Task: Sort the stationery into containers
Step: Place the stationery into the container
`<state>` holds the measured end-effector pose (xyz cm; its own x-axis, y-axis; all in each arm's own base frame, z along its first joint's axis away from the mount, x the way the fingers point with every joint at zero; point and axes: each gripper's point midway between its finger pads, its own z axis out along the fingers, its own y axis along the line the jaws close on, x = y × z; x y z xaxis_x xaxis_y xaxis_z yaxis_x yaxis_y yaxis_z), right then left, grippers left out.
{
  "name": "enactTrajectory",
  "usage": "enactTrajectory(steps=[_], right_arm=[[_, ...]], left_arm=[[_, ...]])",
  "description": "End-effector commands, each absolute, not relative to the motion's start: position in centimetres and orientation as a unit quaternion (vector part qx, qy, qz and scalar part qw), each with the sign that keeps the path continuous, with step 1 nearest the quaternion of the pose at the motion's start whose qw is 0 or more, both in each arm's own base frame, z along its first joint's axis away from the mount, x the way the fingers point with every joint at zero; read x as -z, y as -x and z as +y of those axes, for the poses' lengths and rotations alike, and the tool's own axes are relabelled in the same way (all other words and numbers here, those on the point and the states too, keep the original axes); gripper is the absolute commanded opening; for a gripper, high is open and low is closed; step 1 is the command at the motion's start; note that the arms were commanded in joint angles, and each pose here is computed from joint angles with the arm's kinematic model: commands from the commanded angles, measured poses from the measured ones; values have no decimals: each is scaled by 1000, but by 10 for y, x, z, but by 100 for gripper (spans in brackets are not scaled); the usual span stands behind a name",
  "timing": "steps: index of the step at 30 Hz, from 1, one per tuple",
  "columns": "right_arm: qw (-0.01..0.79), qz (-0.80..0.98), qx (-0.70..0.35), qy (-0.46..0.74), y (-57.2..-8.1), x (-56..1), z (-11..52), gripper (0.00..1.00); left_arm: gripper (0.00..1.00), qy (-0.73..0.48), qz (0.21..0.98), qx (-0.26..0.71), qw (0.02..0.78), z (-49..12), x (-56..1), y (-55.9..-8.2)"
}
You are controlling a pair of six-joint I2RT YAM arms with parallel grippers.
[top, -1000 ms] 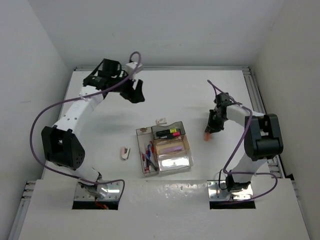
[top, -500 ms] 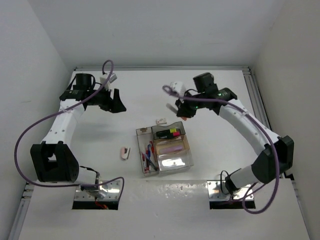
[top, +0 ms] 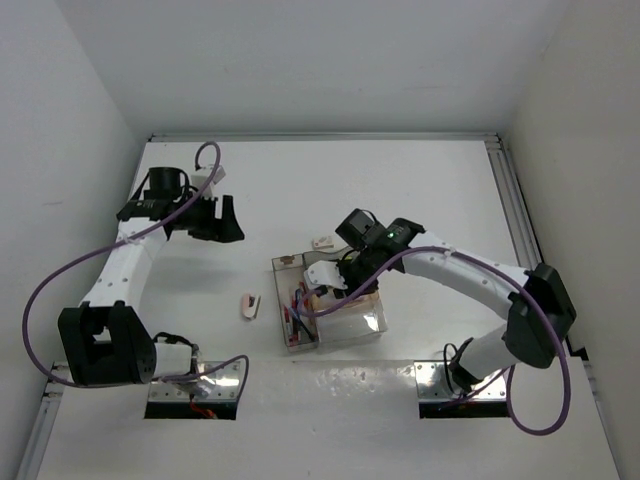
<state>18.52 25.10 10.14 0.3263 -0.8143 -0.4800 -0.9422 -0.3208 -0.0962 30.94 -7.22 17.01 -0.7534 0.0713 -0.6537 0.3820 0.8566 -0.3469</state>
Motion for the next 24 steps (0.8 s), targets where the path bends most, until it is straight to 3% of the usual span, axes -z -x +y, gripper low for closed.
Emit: enactTrajectory(steps=[1, 9, 20, 24], right_arm=[[178, 532, -165, 811, -182, -93, 251, 3], [164, 530, -145, 819, -185, -64, 250, 8], [163, 543, -131, 813, -201, -61, 258, 8], [154, 549, -119, 813, -204, -57, 255, 22]], left_arm=[[80, -111, 915, 220, 318, -67, -163, -298], [83, -146, 931, 247, 224, -83, -123, -255], [75, -140, 933, 281, 173, -114, -97, -228], [72, -112, 942, 268, 168, -113, -89, -223]])
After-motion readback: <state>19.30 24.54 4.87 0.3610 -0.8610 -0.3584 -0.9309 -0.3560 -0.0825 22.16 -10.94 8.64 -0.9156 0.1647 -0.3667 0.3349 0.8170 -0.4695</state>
